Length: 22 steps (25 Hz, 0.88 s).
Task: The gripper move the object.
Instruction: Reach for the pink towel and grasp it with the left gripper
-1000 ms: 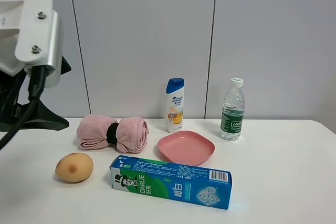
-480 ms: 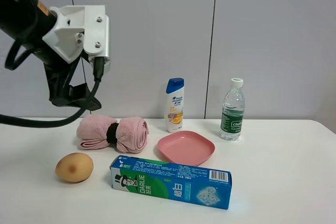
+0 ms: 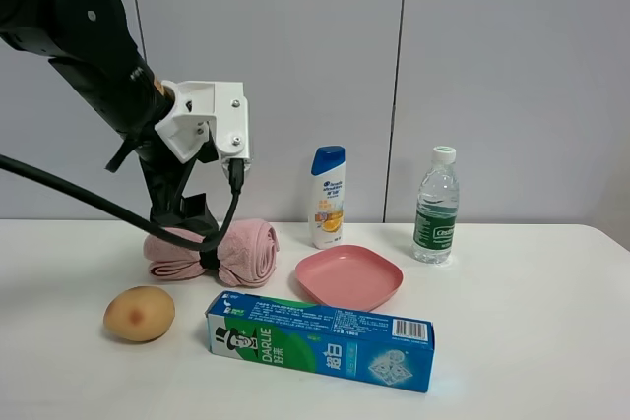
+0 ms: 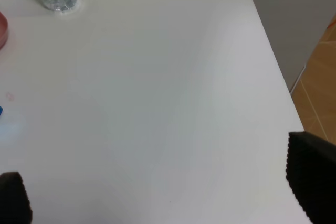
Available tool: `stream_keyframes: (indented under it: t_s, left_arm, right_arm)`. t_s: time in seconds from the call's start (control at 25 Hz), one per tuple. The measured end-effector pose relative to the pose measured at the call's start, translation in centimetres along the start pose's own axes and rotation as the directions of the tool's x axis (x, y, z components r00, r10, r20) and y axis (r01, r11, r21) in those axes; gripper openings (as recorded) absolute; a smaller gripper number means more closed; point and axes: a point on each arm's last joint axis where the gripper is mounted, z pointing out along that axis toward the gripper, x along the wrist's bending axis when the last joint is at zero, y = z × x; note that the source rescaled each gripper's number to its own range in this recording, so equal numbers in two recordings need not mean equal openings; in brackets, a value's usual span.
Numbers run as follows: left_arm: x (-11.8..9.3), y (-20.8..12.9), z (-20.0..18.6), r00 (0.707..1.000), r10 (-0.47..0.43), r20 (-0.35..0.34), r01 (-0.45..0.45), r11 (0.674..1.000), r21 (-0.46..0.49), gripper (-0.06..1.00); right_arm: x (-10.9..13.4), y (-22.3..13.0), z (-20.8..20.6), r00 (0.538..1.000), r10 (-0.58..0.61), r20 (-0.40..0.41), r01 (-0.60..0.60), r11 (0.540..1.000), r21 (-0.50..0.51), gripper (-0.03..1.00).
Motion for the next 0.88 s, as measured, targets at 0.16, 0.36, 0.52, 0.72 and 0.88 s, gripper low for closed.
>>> stream_keyframes:
  t_s: [0.16, 0.36, 0.52, 0.72, 0.88]
  left_arm:
    - [0.3, -0.8, 1.5, 1.000, 0.014, -0.007, -0.014, 1.000, 0.023, 0.97]
    - [0.7, -1.6, 3.3, 0.996, 0.057, -0.062, -0.056, 0.998, 0.020, 0.97]
    - [0.7, -1.7, 4.6, 0.992, 0.075, -0.100, -0.075, 0.997, 0.003, 0.97]
    - [0.0, -2.5, 6.3, 0.994, 0.078, -0.072, -0.077, 0.997, 0.021, 0.97]
    - [-0.7, -2.9, 7.4, 0.996, 0.084, -0.041, -0.083, 0.996, 0.035, 0.97]
  right_arm:
    - [0.0, 0.0, 0.0, 1.000, 0.000, 0.000, 0.000, 1.000, 0.000, 1.00]
    - [0.0, 0.0, 0.0, 1.000, 0.000, 0.000, 0.000, 1.000, 0.000, 1.00]
    - [0.0, 0.0, 0.0, 1.000, 0.000, 0.000, 0.000, 1.000, 0.000, 1.00]
    - [0.0, 0.0, 0.0, 1.000, 0.000, 0.000, 0.000, 1.000, 0.000, 1.00]
    - [0.0, 0.0, 0.0, 1.000, 0.000, 0.000, 0.000, 1.000, 0.000, 1.00]
